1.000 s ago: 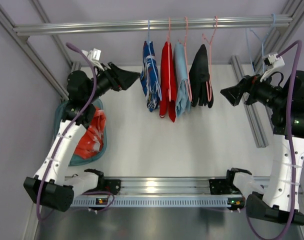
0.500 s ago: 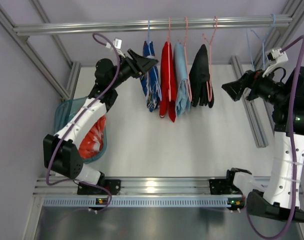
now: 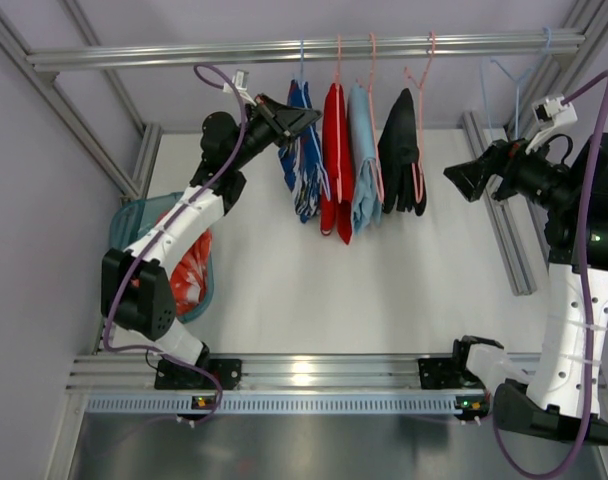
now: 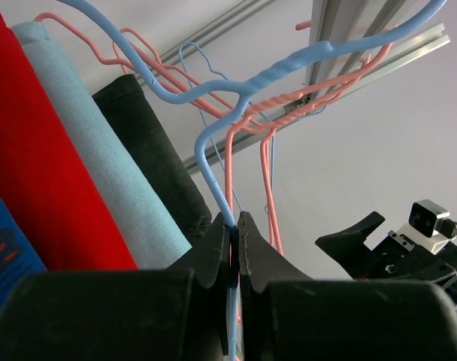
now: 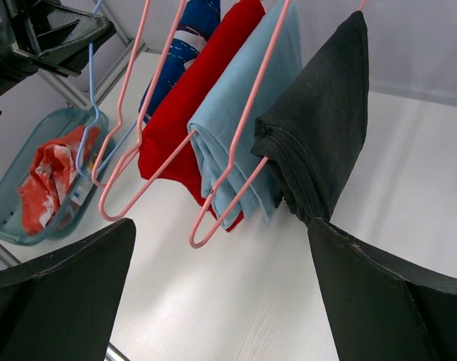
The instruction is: Remove the trousers from the hanger
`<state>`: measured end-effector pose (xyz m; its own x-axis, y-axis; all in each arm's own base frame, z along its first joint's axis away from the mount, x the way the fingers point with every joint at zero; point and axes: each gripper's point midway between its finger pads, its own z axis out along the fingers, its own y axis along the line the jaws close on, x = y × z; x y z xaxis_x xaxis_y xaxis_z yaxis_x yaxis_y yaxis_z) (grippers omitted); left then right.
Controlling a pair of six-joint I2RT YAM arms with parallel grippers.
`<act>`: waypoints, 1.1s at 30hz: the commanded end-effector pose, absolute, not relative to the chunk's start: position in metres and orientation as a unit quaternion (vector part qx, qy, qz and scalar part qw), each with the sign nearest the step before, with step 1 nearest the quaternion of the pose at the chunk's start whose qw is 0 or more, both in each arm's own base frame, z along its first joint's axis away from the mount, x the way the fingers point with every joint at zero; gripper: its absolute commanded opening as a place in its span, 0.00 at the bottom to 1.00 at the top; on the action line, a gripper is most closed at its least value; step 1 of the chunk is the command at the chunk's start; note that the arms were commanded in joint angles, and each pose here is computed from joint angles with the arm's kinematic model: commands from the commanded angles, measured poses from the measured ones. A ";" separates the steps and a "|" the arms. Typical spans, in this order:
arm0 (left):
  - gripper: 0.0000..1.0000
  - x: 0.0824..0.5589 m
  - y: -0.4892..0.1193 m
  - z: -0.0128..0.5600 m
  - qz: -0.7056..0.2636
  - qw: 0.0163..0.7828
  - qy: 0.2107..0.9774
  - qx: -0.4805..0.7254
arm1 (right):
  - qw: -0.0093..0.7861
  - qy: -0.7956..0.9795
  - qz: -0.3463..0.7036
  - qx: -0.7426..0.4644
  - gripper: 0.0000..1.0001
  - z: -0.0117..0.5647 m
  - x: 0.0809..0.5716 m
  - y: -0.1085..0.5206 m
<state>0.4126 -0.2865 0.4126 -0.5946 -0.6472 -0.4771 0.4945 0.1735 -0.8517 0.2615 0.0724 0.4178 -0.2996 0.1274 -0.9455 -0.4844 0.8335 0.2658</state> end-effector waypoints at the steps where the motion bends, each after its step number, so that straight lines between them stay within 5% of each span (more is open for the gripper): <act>1: 0.00 0.386 -0.278 0.488 -0.678 0.505 0.535 -0.011 | 0.617 0.730 0.260 -0.137 1.00 0.448 0.254 0.077; 16: 0.00 0.339 -0.265 0.570 -0.687 0.558 0.462 0.061 | 0.628 0.699 0.306 -0.149 0.99 0.468 0.250 0.091; 33: 0.00 0.259 -0.252 0.538 -0.673 0.553 0.477 0.118 | 0.614 0.661 0.393 -0.181 0.99 0.496 0.267 0.136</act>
<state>0.3171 -0.2726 0.4714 -0.5705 -0.5754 -0.5861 0.6514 0.1177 -0.7496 0.2611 0.1190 0.4726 -0.2354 0.2338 -0.9433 -0.6731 0.6610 0.3318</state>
